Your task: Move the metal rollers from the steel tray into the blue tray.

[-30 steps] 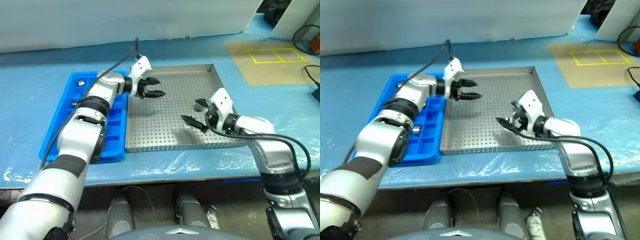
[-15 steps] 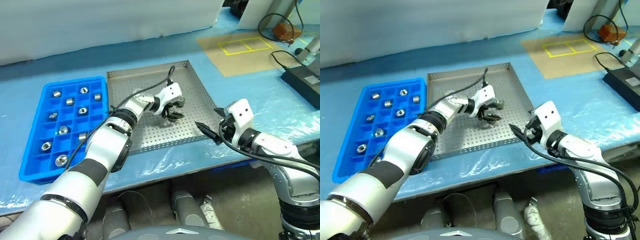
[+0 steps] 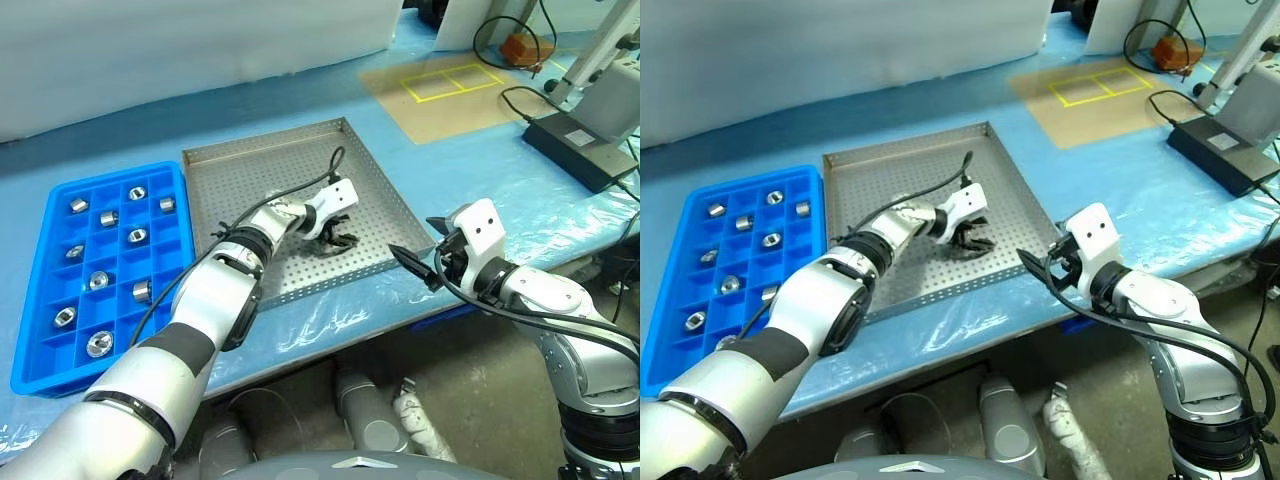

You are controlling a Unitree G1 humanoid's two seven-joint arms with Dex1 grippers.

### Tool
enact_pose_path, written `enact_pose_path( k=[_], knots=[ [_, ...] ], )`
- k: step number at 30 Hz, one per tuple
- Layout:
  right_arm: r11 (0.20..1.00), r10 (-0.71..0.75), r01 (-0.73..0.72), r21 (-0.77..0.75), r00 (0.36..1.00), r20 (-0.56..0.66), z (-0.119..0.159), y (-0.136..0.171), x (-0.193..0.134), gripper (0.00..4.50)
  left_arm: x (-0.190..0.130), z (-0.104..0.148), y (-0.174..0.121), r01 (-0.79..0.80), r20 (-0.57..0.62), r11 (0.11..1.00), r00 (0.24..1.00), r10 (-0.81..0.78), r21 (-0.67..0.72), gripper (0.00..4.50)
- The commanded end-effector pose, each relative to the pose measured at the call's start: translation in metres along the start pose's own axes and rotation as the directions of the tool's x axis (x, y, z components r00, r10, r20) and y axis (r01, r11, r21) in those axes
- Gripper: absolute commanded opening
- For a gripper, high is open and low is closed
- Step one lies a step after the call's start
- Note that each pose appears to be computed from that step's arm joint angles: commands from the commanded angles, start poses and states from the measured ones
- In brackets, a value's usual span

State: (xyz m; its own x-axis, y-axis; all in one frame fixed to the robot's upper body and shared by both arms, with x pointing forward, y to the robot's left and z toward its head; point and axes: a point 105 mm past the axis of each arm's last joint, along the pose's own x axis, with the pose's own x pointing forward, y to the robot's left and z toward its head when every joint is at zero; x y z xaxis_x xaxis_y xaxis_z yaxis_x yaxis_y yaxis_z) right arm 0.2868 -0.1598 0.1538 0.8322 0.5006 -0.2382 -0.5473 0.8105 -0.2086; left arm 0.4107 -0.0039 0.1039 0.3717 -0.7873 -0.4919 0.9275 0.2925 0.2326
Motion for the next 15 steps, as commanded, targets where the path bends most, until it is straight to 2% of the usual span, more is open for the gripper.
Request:
enact_pose_path(
  k=[1, 5, 15],
  knots=[
    [0.999, 0.011, -0.010, -0.030, 0.999, 0.038, 0.010, 0.004, -0.001, 4.50, -0.011, 0.022, 0.011, -0.004, 0.097, 0.999, 0.995, 0.008, -0.045, 3.22],
    [0.999, 0.020, -0.019, -0.029, 0.999, 0.038, 0.010, 0.004, 0.002, 4.50, -0.022, 0.018, 0.015, 0.022, 0.102, 0.999, 0.995, -0.018, -0.038, 3.22],
    [0.998, 0.047, -0.046, -0.034, 0.998, 0.042, 0.011, 0.003, 0.008, 4.50, -0.026, -0.016, 0.018, -0.035, 0.012, 0.995, 0.999, 0.036, -0.097, 3.22]
  ],
)
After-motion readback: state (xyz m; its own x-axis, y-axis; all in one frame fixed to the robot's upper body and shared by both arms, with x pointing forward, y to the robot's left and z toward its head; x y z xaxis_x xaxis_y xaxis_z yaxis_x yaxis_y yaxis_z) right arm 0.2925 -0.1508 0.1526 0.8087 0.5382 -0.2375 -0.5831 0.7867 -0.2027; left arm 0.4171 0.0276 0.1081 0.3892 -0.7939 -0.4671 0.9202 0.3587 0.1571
